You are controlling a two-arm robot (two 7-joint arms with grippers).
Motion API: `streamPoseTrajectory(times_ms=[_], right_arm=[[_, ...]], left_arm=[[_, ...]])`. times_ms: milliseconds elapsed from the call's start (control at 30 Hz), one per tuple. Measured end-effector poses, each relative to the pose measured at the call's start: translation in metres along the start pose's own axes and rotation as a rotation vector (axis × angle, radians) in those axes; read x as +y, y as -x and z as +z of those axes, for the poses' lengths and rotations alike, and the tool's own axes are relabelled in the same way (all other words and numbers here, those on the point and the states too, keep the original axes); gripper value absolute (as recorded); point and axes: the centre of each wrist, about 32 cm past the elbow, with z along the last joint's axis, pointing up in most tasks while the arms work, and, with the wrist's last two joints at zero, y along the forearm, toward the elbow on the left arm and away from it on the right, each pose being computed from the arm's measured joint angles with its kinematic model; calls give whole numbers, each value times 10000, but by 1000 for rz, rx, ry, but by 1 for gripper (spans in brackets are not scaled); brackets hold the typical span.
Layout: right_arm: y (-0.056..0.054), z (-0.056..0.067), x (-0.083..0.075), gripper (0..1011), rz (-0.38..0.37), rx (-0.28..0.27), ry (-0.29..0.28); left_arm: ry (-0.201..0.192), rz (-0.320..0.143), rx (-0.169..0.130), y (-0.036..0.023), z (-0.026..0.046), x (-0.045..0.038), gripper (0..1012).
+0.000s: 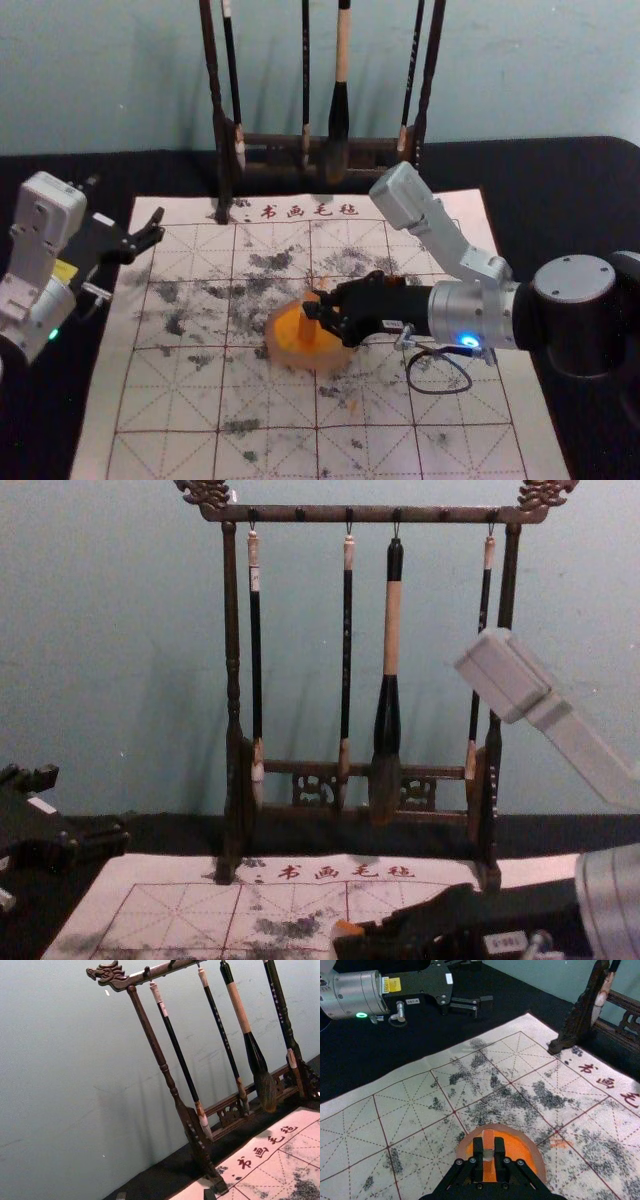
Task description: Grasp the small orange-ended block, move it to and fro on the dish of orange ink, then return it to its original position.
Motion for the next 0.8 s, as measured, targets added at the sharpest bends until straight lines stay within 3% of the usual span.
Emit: streamPoseTrajectory(times_ms=[800], right_arm=[[-23, 88, 148, 124, -31, 2, -11]], left_arm=[[0, 0, 0, 0, 0, 0, 1001]])
